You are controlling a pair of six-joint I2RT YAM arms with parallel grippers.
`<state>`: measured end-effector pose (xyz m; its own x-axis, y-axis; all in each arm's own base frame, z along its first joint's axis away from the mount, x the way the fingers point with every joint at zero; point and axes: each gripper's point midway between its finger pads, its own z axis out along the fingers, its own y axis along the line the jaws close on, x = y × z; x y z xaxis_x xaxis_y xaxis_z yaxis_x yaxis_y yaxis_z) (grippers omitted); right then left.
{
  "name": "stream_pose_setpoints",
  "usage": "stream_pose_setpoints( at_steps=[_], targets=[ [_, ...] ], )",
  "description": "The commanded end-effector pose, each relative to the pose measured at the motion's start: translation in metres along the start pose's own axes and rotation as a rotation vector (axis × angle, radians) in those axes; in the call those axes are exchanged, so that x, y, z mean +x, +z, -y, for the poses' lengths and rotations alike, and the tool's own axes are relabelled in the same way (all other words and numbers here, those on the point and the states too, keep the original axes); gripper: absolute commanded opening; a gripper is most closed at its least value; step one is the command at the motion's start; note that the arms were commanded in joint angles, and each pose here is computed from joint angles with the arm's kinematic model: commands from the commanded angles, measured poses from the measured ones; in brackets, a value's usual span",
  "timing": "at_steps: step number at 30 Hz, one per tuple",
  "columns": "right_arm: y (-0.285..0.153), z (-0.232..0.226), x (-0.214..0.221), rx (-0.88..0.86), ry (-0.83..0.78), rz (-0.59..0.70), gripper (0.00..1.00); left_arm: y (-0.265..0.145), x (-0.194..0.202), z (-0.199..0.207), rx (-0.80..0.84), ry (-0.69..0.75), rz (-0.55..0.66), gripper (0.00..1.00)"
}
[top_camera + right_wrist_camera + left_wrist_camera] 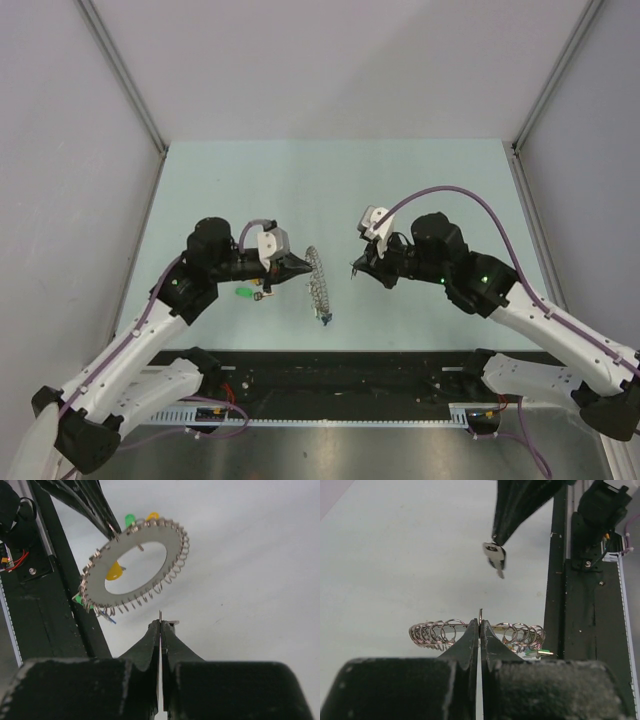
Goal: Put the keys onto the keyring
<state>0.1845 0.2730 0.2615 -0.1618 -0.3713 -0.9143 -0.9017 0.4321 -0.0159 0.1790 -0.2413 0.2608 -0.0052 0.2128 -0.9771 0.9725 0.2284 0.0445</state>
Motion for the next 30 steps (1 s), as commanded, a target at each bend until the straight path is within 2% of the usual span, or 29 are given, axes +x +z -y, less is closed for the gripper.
stream_pose_setpoints(
  at_steps=[1,6,10,15,22,30],
  targets=[
    [-0.020,-0.008,-0.034,-0.052,-0.148,0.080,0.00,0.003,-0.036,0.017,0.114,0.201,0.088,0.00],
    [-0.024,-0.014,-0.052,-0.079,-0.226,0.112,0.00,0.010,-0.042,0.020,0.159,0.301,0.111,0.00],
    [-0.019,-0.013,-0.056,-0.084,-0.254,0.088,0.00,0.016,-0.048,0.016,0.180,0.319,0.108,0.00],
    [-0.012,-0.004,-0.051,-0.038,-0.302,0.041,0.00,0.018,-0.050,0.014,0.189,0.365,0.125,0.00],
    [-0.003,-0.011,-0.046,-0.059,-0.374,0.015,0.00,0.014,-0.037,0.026,0.196,0.480,0.126,0.00],
    [0.009,-0.024,-0.037,-0.080,-0.440,-0.028,0.00,0.014,-0.027,0.036,0.188,0.489,0.119,0.00]
  ],
)
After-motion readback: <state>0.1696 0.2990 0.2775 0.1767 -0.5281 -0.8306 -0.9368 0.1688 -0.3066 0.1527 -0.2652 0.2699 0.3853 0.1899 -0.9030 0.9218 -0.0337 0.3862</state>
